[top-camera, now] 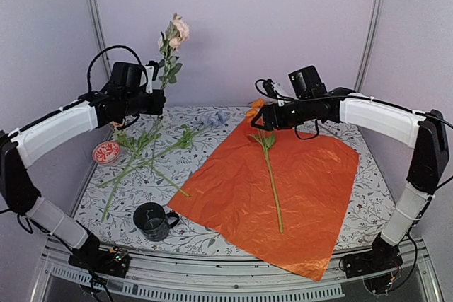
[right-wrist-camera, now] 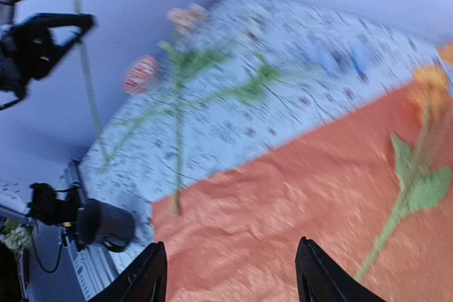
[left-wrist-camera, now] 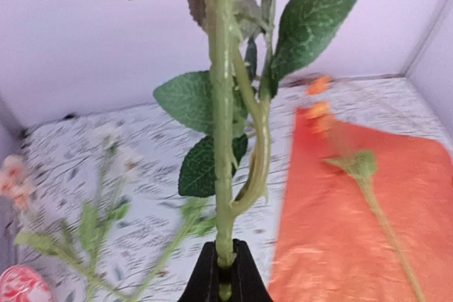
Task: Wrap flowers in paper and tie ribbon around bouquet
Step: Pick up the fake flower from the center of the board, then pass from the left arm to the right
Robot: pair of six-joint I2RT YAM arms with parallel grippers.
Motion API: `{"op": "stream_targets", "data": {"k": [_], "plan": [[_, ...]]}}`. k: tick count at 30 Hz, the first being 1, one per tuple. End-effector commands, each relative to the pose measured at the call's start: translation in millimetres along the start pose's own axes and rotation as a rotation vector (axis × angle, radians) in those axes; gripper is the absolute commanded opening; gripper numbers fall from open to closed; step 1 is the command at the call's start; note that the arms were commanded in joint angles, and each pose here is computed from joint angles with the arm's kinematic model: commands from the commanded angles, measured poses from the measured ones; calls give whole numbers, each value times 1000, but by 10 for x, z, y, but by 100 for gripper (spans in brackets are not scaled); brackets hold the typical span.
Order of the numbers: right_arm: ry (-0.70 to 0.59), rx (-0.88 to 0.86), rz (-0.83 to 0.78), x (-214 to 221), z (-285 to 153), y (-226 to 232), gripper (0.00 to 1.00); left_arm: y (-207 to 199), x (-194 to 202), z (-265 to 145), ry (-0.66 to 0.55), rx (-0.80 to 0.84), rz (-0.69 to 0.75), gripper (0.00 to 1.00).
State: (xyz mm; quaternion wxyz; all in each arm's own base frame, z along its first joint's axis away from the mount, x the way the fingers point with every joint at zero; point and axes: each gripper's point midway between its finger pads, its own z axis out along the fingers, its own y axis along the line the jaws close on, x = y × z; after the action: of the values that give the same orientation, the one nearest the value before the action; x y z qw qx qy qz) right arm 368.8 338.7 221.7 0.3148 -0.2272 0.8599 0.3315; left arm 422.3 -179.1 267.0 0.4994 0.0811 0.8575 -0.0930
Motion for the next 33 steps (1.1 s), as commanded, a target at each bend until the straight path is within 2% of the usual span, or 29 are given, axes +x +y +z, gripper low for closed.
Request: {"op": "stream_targets", "data": {"k": [1, 5, 8, 12, 19, 21, 22, 23, 24, 27, 28, 29, 30, 31, 32, 33], "plan": [[-376, -572, -326, -610, -762, 1482, 66, -1204, -372, -722, -272, 517, 21, 0], [-458, -779, -361, -776, -1088, 1991, 66, -1921, -507, -1476, -465, 817, 82, 0], [-463, -860, -412, -774, -1186, 2285, 70, -2192, -506, -1782, -501, 967, 92, 0], [-478, -886, -457, -712, -1207, 2470, 74, -2360, -491, -1867, -485, 1036, 91, 0], [-486, -884, -426, -741, -1183, 2463, 60, -2555, -339, -1872, -442, 1091, 116, 0], [-478, -886, -407, -739, -1157, 2453, 42, -2596, -309, -1871, -433, 1104, 123, 0], [-474, -883, -398, -739, -1142, 2444, 30, -2612, -301, -1868, -431, 1109, 125, 0], [-473, -880, -392, -739, -1133, 2438, 11, -2622, -297, -1879, -433, 1114, 127, 0], [-475, -875, -382, -746, -1136, 2433, 1, -2622, -297, -1887, -435, 1118, 129, 0], [-499, -837, -331, -829, -1197, 2351, 0, -2613, -282, -1899, -433, 1116, 138, 0], [-509, -813, -307, -878, -1228, 2299, 0, -2600, -291, -1880, -428, 1103, 135, 10], [-508, -785, -274, -925, -1238, 2227, 0, -2582, -283, -1836, -415, 1084, 130, 41], [-504, -752, -243, -965, -1235, 2144, 0, -2560, -272, -1783, -403, 1058, 126, 65], [-490, -705, -203, -1005, -1215, 2027, 0, -2530, -260, -1723, -391, 1028, 124, 77], [-470, -640, -163, -1031, -1166, 1883, 0, -2502, -230, -1671, -376, 1005, 131, 85], [-449, -557, -119, -1058, -1107, 1715, 0, -2469, -198, -1611, -360, 980, 144, 87]]}}
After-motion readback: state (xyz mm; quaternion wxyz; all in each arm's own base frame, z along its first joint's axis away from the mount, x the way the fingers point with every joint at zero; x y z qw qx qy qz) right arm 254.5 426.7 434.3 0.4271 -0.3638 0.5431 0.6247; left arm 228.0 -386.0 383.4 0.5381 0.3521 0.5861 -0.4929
